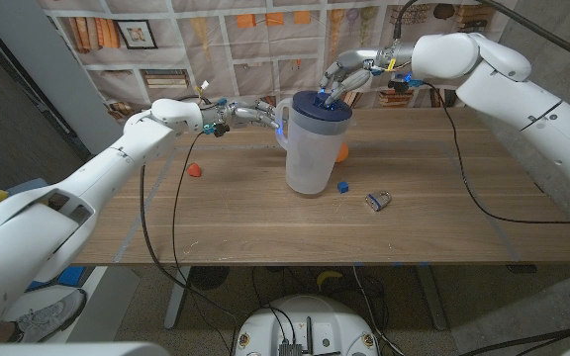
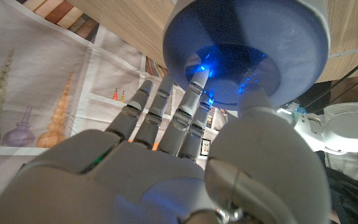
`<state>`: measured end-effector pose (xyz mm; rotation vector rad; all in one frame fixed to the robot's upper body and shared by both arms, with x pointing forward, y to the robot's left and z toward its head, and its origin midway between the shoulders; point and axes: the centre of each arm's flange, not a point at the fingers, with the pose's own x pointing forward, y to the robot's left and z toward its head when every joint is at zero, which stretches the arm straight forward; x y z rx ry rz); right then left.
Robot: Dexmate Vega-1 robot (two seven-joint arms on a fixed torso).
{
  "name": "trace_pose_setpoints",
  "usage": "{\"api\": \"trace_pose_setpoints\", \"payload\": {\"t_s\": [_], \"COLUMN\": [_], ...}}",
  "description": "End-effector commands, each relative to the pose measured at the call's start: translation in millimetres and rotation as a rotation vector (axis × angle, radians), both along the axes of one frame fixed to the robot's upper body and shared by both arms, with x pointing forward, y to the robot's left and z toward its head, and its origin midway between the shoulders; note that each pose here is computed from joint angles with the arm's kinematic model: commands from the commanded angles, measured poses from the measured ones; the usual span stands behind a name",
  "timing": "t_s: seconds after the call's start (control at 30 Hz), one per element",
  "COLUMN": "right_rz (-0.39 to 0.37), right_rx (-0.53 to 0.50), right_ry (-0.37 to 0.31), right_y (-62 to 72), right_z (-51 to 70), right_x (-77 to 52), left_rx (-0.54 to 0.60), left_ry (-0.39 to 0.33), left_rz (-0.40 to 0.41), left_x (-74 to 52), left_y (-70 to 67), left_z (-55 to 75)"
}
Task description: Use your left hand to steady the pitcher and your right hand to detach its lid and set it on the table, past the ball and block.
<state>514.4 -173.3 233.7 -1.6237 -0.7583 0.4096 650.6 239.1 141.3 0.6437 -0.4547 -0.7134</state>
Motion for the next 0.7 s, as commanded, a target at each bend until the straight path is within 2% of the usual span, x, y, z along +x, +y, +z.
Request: {"api": "trace_pose_setpoints", "payload": {"t_s": [0.03, 0.7], "right_rz": [-0.001, -0.004], "right_rx": [0.008, 0.007], "right_ry": [-0.01, -0.021], "right_y": [-5.6, -7.5], "right_z": [2.8, 5.7], "right_x": [-5.1, -12.8], "left_rx": [0.013, 0.013], "left_ry": [0.003, 0.002], "left_rz": [0.004, 0.006], "left_x": [-1.2, -6.5], "left_y": [-2.1, -1.1], "left_z": [-1.4, -6.0]}}
